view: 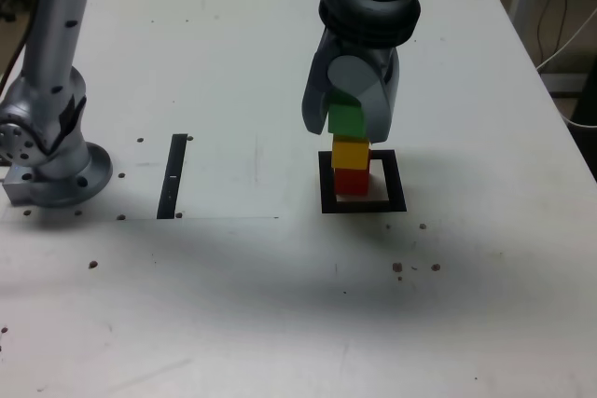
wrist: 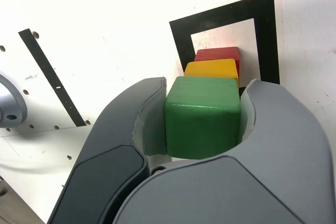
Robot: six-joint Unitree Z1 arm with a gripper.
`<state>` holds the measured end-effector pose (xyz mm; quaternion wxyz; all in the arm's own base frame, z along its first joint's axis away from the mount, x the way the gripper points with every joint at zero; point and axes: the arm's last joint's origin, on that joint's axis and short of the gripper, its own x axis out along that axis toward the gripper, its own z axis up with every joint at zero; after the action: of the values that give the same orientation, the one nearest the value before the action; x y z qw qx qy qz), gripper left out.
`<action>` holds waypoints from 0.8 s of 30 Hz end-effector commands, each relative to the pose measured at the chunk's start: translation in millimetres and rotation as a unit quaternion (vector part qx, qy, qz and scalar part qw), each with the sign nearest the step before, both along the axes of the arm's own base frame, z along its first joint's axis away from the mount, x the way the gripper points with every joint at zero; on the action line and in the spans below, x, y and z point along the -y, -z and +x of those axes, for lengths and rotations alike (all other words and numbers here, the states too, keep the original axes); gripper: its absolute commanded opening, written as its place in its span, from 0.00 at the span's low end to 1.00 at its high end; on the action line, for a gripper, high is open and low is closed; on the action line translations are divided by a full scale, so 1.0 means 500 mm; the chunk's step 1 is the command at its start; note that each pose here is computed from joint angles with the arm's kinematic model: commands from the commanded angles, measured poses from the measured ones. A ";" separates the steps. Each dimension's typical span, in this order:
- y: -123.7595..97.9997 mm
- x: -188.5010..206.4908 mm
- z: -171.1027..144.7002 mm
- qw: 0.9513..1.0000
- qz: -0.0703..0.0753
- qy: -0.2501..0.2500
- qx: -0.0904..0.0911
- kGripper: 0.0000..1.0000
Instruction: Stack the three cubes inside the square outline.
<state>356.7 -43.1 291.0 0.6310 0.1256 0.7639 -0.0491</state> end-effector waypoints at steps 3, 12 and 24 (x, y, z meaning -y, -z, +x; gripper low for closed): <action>-0.001 -0.002 0.000 1.000 -0.001 -0.001 0.003 0.35; -0.003 -0.002 -0.001 1.000 -0.002 -0.001 0.009 0.37; 0.002 0.004 -0.004 1.000 -0.012 0.000 0.006 0.43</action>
<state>355.5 -43.9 287.9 0.6330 0.1188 0.7630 -0.0549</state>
